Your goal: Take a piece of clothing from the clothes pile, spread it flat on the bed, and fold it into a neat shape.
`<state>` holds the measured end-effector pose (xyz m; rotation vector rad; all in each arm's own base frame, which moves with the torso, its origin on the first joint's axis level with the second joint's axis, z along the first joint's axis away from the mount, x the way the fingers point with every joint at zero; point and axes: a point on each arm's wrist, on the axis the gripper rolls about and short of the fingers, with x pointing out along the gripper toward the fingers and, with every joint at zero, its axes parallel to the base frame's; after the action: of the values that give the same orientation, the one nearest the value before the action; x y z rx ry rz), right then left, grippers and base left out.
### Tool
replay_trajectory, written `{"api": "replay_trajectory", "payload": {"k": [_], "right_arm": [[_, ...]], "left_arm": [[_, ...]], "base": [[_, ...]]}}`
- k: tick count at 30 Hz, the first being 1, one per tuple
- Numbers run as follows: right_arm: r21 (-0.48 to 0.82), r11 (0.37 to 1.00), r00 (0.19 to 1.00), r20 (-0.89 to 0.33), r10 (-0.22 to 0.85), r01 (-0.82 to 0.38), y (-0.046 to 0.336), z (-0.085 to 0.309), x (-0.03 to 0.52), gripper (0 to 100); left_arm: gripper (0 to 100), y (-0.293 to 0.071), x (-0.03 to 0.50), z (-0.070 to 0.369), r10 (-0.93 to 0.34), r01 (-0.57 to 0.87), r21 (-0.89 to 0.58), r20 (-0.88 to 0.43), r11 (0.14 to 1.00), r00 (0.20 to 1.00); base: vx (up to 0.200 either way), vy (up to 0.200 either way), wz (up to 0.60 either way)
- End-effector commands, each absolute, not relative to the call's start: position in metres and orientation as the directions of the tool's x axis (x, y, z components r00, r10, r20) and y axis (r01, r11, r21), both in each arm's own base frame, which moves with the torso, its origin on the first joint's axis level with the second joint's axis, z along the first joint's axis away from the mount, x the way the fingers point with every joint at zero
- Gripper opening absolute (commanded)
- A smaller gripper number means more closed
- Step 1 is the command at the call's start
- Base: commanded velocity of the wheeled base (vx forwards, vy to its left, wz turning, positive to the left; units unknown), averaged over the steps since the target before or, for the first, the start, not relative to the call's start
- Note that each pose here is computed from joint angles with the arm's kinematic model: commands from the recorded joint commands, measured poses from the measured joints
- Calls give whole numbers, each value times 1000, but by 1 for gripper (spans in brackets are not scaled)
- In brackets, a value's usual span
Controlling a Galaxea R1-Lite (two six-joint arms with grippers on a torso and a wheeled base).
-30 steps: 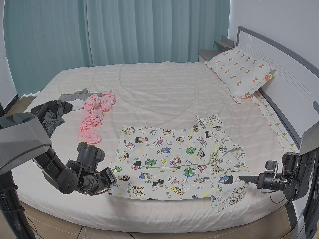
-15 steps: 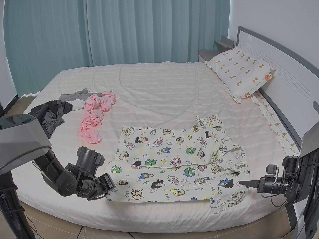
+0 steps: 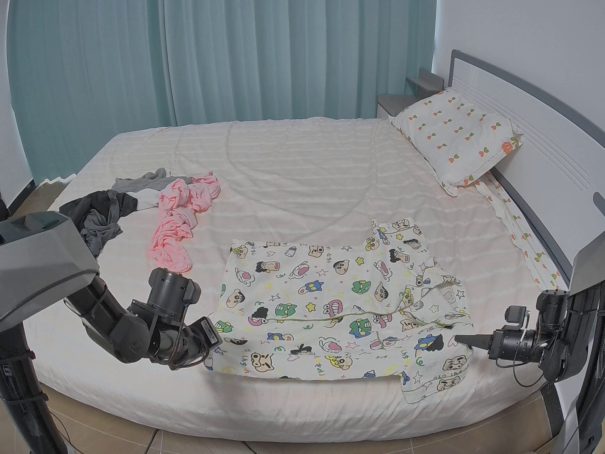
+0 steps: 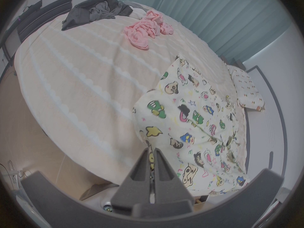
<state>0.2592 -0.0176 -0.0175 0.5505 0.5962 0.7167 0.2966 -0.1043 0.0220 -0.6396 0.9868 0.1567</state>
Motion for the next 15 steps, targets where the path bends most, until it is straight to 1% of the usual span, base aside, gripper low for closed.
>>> {"api": "replay_trajectory", "payload": {"k": [1,3,8,15], "right_arm": [[632,628,624,-277,730,-454,-19,-14,273,0],[634,626,623,-277,731,-453,-19,-15,280,0],[648,632,622,-298,724,-425,-22,-16,296,0],[643,669,648,-337,683,-372,-27,-19,325,0]], "left_arm": [[0,-107,314,23,-150,-430,-436,-819,790,554],[0,-108,323,22,-141,-449,-423,-832,787,537],[0,-107,337,14,-129,-469,-414,-840,780,527],[0,-106,365,11,-112,-499,-401,-852,768,512]], "base": [[0,0,0],[0,0,0],[0,0,0],[0,0,0]]}}
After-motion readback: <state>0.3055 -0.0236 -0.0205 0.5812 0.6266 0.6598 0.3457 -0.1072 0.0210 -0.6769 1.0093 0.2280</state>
